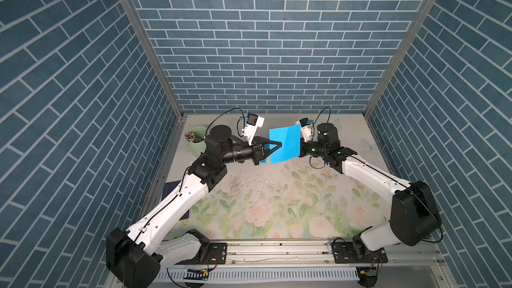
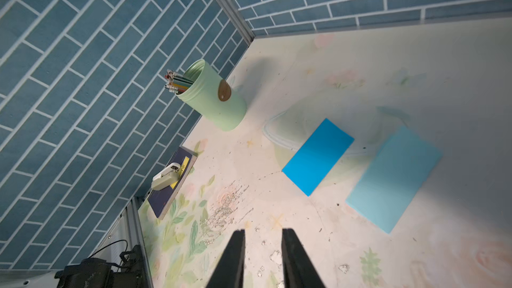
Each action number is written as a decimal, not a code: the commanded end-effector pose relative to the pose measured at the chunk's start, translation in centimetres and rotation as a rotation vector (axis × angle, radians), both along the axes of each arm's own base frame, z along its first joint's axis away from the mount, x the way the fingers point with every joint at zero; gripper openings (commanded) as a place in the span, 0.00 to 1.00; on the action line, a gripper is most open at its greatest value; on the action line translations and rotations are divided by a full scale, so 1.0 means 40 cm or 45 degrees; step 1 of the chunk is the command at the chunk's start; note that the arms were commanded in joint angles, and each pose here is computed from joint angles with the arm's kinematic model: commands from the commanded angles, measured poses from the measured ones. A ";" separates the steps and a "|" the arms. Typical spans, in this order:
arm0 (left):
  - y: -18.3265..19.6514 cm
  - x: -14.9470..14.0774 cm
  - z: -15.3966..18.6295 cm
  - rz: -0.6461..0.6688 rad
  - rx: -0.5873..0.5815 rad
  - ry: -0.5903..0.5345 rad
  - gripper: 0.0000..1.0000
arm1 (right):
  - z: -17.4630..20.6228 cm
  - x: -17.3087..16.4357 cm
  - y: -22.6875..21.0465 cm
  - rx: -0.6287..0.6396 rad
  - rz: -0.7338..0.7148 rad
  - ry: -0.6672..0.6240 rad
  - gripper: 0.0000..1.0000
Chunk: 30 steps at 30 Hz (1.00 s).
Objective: Fold the square paper along the opposite sides
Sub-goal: Fold the paper.
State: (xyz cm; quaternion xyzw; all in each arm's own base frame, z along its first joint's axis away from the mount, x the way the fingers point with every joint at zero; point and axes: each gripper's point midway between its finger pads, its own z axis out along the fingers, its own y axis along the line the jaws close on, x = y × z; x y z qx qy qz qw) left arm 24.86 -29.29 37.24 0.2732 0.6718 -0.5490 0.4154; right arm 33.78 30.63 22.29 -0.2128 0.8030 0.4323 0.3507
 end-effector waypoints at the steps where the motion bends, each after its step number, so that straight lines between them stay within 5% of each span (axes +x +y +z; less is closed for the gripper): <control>1: 0.015 0.064 -0.056 0.119 0.110 -0.014 0.00 | 0.168 -0.004 0.027 0.174 0.040 -0.182 0.31; 8: 0.074 0.154 -0.118 0.297 0.156 0.036 0.00 | 0.255 -0.084 -0.040 0.284 0.040 -0.213 0.38; 16: 0.074 0.141 -0.108 0.279 0.125 0.043 0.00 | 0.302 -0.160 -0.046 0.435 0.147 -0.243 0.54; 30: 0.056 0.061 -0.089 0.095 0.038 0.032 0.00 | 0.325 -0.232 0.027 0.546 0.421 -0.301 0.66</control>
